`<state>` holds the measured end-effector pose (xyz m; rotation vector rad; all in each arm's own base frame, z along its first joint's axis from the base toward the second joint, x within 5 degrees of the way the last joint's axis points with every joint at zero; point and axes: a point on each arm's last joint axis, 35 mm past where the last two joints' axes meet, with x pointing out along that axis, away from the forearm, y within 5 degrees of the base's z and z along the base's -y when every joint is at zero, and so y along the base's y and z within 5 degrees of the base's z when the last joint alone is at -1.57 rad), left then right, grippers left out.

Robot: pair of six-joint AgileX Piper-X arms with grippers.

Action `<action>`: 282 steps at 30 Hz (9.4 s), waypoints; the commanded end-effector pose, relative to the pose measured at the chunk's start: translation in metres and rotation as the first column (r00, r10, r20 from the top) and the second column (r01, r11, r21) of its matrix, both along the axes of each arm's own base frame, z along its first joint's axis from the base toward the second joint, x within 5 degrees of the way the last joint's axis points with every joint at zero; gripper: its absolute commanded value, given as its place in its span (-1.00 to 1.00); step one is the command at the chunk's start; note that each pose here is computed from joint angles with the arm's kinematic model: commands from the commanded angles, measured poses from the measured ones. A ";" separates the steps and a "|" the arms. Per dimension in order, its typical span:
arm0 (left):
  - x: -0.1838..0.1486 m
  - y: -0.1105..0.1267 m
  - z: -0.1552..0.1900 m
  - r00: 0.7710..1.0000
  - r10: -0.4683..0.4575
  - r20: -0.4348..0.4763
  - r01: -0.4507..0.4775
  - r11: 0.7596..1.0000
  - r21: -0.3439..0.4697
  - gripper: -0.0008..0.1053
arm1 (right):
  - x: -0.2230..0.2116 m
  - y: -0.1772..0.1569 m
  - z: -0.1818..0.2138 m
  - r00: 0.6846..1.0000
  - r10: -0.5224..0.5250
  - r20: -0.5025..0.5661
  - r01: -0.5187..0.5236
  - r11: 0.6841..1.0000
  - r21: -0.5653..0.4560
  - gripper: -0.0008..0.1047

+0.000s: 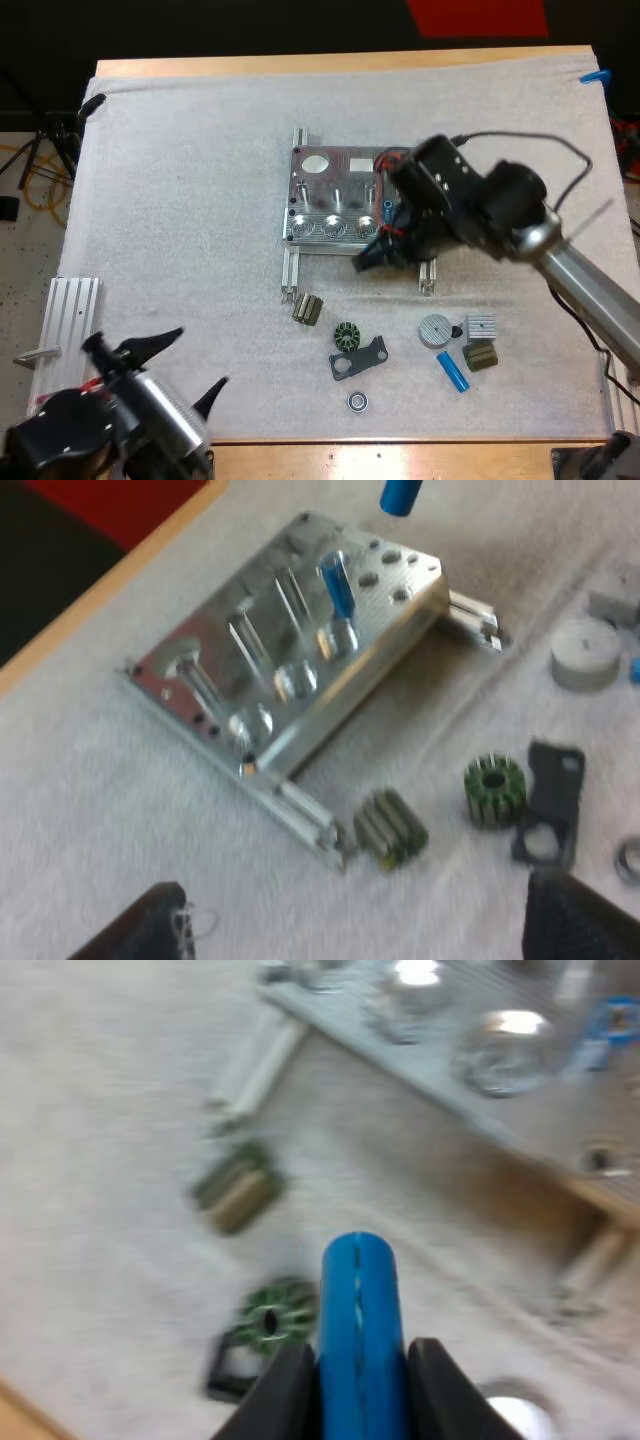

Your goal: Load cells from left to right

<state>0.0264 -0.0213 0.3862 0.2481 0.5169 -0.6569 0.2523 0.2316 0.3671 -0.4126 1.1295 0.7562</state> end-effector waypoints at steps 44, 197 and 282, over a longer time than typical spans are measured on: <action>0.065 -0.019 -0.013 0.989 0.067 -0.130 -0.087 0.984 -0.156 0.03 | 0.104 0.010 -0.110 0.999 0.026 0.036 -0.011 0.930 -0.368 -0.99; 0.108 -0.090 -0.013 0.950 -0.311 0.012 0.310 0.943 -0.126 0.03 | -0.189 -0.148 0.055 0.918 -0.231 0.322 0.196 0.971 0.136 0.08; 0.135 -0.230 -0.059 0.784 -0.521 -0.339 0.621 0.648 0.441 -0.98 | -0.219 -0.189 0.041 0.924 -0.195 0.330 0.107 0.958 0.267 0.08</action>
